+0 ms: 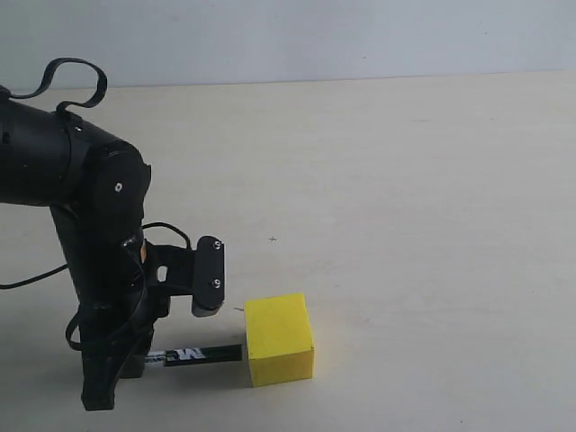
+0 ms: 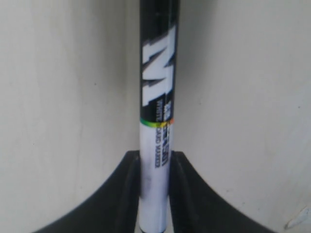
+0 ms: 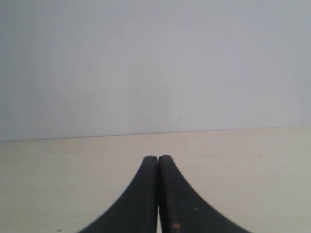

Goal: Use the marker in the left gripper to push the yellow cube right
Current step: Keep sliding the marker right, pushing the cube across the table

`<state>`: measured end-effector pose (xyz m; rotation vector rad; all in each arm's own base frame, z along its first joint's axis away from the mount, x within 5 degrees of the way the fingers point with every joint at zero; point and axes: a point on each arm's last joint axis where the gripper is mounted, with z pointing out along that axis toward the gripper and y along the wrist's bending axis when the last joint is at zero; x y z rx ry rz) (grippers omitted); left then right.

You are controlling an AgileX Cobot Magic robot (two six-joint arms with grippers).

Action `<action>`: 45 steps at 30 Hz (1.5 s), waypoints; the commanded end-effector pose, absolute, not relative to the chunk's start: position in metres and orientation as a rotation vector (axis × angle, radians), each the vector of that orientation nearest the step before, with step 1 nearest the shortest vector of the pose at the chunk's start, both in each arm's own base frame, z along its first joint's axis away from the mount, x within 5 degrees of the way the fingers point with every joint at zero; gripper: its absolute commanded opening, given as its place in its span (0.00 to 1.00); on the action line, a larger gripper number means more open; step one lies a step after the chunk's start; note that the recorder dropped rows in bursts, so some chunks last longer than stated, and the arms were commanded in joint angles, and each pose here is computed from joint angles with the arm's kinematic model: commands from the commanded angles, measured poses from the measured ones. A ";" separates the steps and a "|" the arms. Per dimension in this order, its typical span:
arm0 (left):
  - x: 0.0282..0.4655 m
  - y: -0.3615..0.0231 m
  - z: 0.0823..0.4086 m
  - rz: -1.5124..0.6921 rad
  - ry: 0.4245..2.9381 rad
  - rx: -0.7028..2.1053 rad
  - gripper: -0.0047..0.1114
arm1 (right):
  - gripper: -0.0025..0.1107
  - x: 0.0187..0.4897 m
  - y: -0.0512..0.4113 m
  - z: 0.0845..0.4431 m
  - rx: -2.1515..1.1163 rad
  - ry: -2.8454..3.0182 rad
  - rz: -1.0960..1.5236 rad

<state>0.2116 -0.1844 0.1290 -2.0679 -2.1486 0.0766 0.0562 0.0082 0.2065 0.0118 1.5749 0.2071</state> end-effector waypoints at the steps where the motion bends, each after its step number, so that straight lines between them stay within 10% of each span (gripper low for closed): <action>1: 0.214 -0.181 0.138 -0.002 -2.114 -2.111 0.04 | 0.02 0.056 0.008 0.206 0.011 1.569 0.197; 45: 0.204 -0.244 0.161 0.081 -2.080 -2.306 0.04 | 0.02 0.056 0.008 0.206 0.011 1.569 0.197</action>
